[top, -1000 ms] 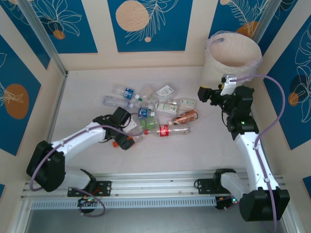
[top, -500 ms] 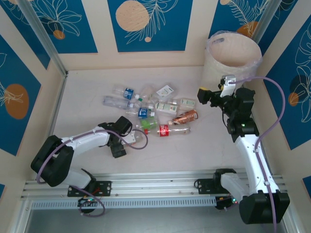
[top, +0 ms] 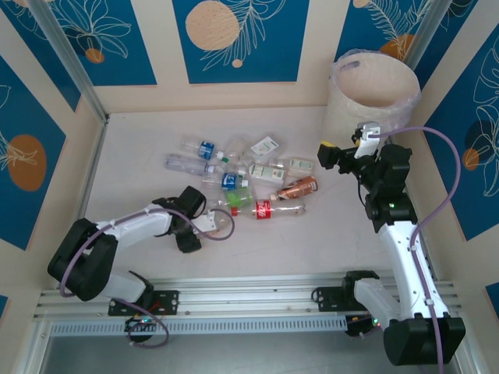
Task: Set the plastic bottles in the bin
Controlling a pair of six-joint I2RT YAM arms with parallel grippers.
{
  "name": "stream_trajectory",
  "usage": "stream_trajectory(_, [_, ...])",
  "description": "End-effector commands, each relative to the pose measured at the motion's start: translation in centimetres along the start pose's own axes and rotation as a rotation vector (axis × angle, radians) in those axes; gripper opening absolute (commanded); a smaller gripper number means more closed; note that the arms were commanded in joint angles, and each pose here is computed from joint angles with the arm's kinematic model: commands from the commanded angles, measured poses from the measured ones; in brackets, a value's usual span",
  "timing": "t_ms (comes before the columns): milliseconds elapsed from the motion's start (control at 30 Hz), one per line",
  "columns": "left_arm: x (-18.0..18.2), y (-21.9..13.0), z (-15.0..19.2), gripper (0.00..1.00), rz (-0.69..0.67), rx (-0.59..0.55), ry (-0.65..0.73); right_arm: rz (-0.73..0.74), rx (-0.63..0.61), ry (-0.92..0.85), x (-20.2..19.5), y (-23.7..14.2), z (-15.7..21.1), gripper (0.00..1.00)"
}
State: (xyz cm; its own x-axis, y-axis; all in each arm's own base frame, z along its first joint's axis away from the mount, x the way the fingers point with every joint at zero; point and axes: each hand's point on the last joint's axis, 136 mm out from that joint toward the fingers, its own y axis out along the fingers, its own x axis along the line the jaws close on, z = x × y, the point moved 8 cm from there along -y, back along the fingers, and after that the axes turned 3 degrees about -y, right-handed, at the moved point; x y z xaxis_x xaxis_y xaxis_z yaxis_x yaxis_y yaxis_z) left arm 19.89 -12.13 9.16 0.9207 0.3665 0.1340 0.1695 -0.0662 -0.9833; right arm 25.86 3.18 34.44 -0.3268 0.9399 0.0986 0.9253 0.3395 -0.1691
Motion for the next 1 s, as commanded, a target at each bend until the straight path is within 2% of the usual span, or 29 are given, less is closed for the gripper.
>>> stream_trajectory(0, [1.8,1.5,-2.2,0.55,-0.065,-0.125,-0.028,0.005,-0.005,-0.024,0.0,-0.3,0.0,0.99])
stream_trajectory(233, [2.1,-0.1,-2.5,0.39,-0.107,-0.185,-0.042,0.004,-0.004,-0.021,-0.1,-0.2,0.1,0.99])
stream_trajectory(567, [2.4,-3.6,-2.8,0.07,-0.163,-0.261,-0.06,-0.036,0.009,0.007,0.5,0.1,0.1,0.99])
stream_trajectory(767, [2.6,-6.3,-3.5,0.0,-0.194,-0.376,-0.087,-0.06,0.044,0.044,1.1,0.4,0.7,0.99])
stream_trajectory(967, [3.0,-10.0,-5.9,0.0,-0.174,-0.532,-0.179,-0.128,0.126,0.301,1.6,1.5,3.1,1.0])
